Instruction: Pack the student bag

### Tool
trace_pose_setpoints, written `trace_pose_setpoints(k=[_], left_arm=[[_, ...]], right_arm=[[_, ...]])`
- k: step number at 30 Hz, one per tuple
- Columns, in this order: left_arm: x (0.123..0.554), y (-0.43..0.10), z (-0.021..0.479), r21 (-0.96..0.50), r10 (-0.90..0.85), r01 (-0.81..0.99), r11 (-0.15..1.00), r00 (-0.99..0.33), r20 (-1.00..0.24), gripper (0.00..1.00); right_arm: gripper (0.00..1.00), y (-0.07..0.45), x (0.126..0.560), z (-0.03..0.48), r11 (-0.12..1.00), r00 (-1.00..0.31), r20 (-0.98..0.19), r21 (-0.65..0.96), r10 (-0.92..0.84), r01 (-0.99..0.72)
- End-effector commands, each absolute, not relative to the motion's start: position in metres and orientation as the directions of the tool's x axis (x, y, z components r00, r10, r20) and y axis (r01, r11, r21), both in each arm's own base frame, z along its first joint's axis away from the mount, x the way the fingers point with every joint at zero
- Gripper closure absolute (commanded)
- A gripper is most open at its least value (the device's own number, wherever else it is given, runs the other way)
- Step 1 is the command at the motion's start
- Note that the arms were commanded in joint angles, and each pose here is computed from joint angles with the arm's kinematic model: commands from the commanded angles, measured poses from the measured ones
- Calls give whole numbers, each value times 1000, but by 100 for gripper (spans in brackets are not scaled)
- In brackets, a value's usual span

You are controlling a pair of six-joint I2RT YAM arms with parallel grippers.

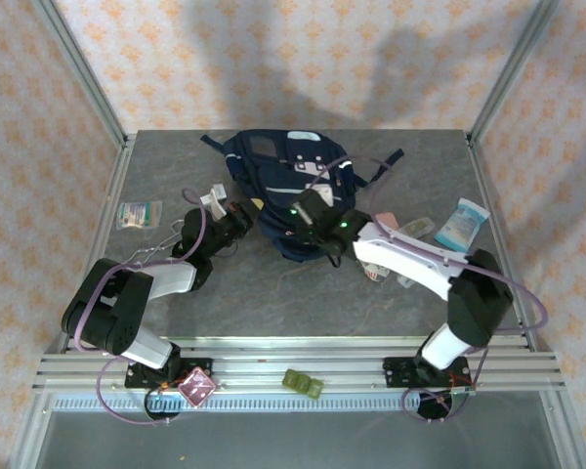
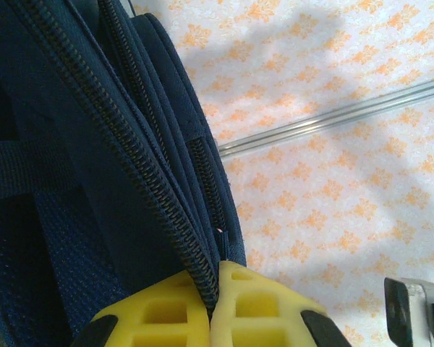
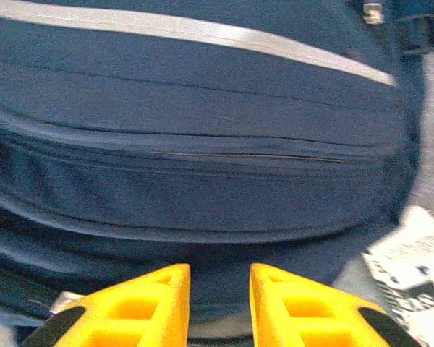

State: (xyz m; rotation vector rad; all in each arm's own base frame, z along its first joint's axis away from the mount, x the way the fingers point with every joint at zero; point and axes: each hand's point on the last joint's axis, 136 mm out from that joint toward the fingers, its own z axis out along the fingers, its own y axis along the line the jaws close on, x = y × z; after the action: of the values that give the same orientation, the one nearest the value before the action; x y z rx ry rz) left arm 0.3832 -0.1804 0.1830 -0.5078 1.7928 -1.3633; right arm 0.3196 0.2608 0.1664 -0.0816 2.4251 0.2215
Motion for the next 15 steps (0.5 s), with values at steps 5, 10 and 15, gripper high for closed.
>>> trace_pose_setpoints(k=[5,10,15], left_arm=[[381,-189,246,-891,-719,372,259,-542,-435,100],[366,-195,252,-863,-688,449,231,-552,-471,100],[344,-198,267,-822,-670,550,148,-555,-493,100]], right_arm=[[56,290,304,202,874,-747,-658,415,97,-252],[58,305,312,192,791,-791,-604,531,103,-302],[54,314,321,174,762,-801,-594,552,74,-339]])
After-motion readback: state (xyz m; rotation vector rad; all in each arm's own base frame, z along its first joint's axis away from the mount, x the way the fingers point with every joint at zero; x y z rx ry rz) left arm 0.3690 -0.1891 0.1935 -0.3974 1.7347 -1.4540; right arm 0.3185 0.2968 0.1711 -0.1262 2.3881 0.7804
